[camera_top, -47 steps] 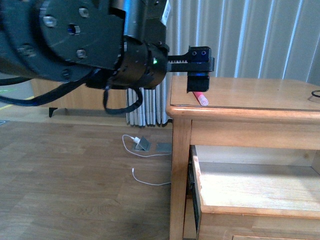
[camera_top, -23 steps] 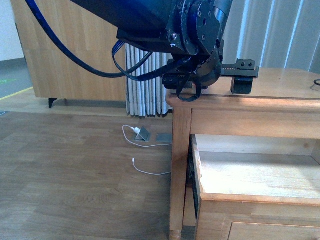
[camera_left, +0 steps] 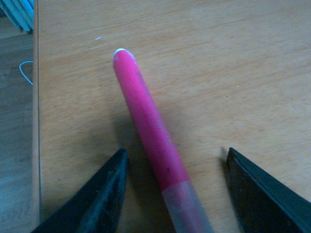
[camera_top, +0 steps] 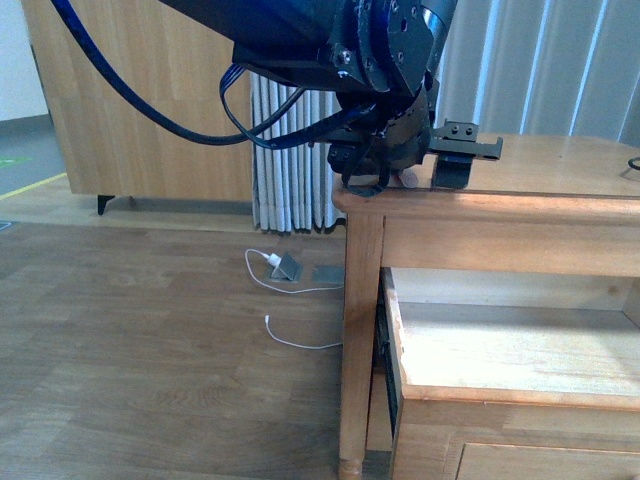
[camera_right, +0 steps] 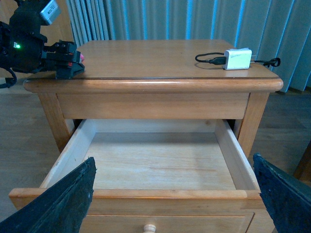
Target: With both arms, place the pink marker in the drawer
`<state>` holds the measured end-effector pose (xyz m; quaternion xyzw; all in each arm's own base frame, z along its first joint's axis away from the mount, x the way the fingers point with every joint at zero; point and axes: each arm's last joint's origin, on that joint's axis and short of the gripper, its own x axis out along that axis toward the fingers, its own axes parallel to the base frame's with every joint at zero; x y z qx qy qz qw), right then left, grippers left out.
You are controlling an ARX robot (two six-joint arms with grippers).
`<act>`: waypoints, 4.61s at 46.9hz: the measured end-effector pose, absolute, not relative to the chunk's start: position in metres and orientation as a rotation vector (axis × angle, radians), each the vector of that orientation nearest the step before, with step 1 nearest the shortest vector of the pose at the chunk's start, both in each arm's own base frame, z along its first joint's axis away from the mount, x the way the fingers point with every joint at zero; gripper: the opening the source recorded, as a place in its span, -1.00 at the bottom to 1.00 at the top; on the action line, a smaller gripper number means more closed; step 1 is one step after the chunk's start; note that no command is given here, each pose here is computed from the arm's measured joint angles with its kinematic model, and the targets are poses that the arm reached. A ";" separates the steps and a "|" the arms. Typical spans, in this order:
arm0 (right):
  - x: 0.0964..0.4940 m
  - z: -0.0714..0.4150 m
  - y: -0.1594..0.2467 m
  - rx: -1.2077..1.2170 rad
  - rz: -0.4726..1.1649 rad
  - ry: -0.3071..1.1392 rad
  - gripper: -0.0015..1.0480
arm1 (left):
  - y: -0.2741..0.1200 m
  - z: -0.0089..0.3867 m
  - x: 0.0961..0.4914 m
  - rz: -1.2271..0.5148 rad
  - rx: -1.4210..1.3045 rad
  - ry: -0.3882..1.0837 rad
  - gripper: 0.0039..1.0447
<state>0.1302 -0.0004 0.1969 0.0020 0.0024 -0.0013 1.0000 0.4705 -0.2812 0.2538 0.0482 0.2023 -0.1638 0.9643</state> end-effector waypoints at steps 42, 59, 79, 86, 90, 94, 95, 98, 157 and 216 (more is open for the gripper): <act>0.130 0.197 0.000 0.004 -0.003 0.005 0.84 | -0.252 0.265 0.419 -0.783 0.077 0.286 -0.73; 0.130 0.197 0.000 0.004 -0.003 0.005 0.84 | -0.264 0.246 0.396 -0.925 0.200 0.284 -0.73; 0.130 0.197 0.000 0.004 -0.003 0.005 0.84 | -0.307 0.167 0.401 -0.949 0.256 0.421 -0.73; 0.130 0.197 0.000 0.004 -0.003 0.005 0.84 | -0.316 0.155 0.406 -0.945 0.262 0.439 -0.73; 0.130 0.197 0.000 0.004 -0.003 0.005 0.84 | -0.318 0.153 0.408 -0.939 0.263 0.440 -0.73; 0.130 0.197 0.000 0.004 -0.003 0.005 0.84 | -0.319 0.151 0.408 -0.938 0.264 0.443 -0.73; 0.130 0.197 0.000 0.004 -0.003 0.005 0.84 | -0.319 0.151 0.408 -0.938 0.263 0.445 -0.73; 0.130 0.197 0.000 0.004 -0.003 0.005 0.84 | -0.319 0.149 0.408 -0.938 0.263 0.448 -0.73; 0.130 0.197 0.000 0.004 -0.003 0.005 0.84 | -0.134 0.288 0.290 -0.311 0.130 0.119 0.89; 0.130 0.197 0.000 0.004 -0.003 0.005 0.84 | 0.000 0.192 0.127 -0.002 -0.017 -0.001 -0.79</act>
